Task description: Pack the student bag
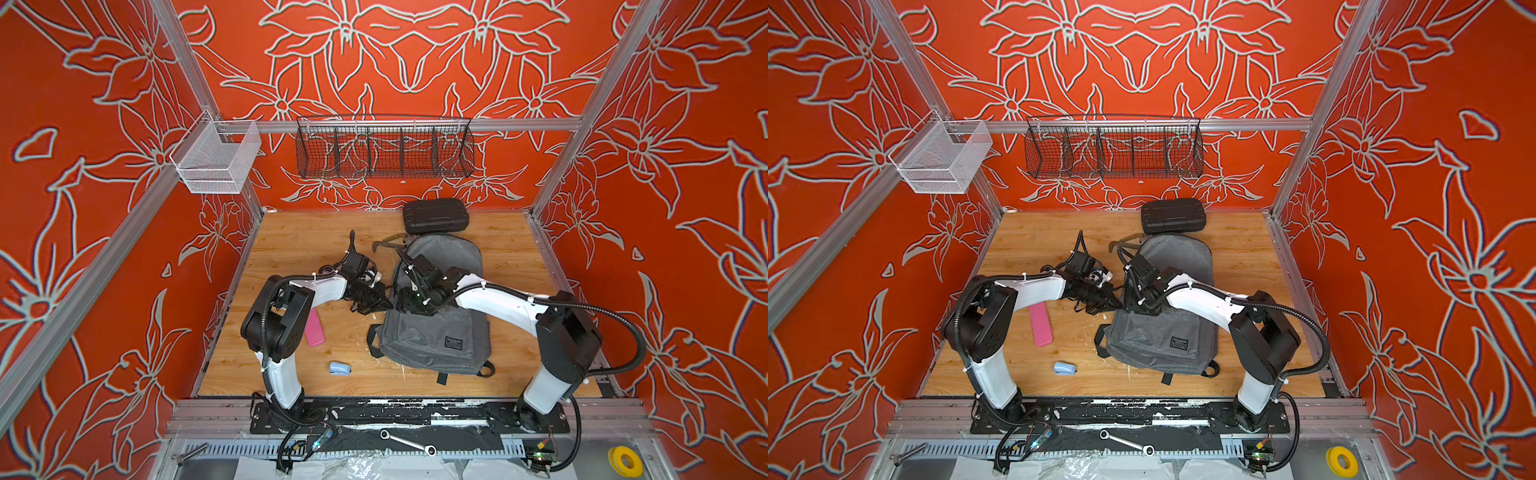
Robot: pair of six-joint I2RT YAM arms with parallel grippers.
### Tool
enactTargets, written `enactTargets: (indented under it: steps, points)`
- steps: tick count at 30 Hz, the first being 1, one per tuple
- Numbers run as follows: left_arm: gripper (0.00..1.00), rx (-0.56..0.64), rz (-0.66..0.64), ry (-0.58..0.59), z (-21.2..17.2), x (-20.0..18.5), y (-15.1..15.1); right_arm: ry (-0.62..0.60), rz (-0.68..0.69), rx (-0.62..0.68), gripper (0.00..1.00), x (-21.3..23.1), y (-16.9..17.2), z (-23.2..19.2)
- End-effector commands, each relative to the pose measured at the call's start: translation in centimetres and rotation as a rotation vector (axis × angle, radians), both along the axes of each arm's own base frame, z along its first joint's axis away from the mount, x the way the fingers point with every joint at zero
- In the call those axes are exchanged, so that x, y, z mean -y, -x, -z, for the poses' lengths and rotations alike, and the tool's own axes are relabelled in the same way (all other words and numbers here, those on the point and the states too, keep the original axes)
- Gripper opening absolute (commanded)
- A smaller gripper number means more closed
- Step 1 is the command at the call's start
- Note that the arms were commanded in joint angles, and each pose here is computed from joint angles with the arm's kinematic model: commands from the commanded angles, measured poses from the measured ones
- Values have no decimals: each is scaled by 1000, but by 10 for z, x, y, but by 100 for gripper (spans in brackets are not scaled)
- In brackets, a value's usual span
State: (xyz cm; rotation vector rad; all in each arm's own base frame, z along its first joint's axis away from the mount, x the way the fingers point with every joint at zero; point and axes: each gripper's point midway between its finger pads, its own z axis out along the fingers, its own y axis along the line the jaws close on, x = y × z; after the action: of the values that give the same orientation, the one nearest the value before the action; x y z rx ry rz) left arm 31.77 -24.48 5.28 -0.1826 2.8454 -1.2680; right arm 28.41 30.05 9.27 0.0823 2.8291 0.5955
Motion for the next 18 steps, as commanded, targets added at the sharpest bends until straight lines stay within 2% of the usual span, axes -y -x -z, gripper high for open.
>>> enactTargets:
  steps: [1,9,18]
  points:
    - [0,40,-10,78,-22,9,-2,-25,137,-20,61,0,-6,6]
    - [0,94,21,130,-40,13,1,-40,218,-109,54,-5,-3,32]
    - [0,113,29,132,-45,10,9,-33,279,-121,35,-1,-4,47]
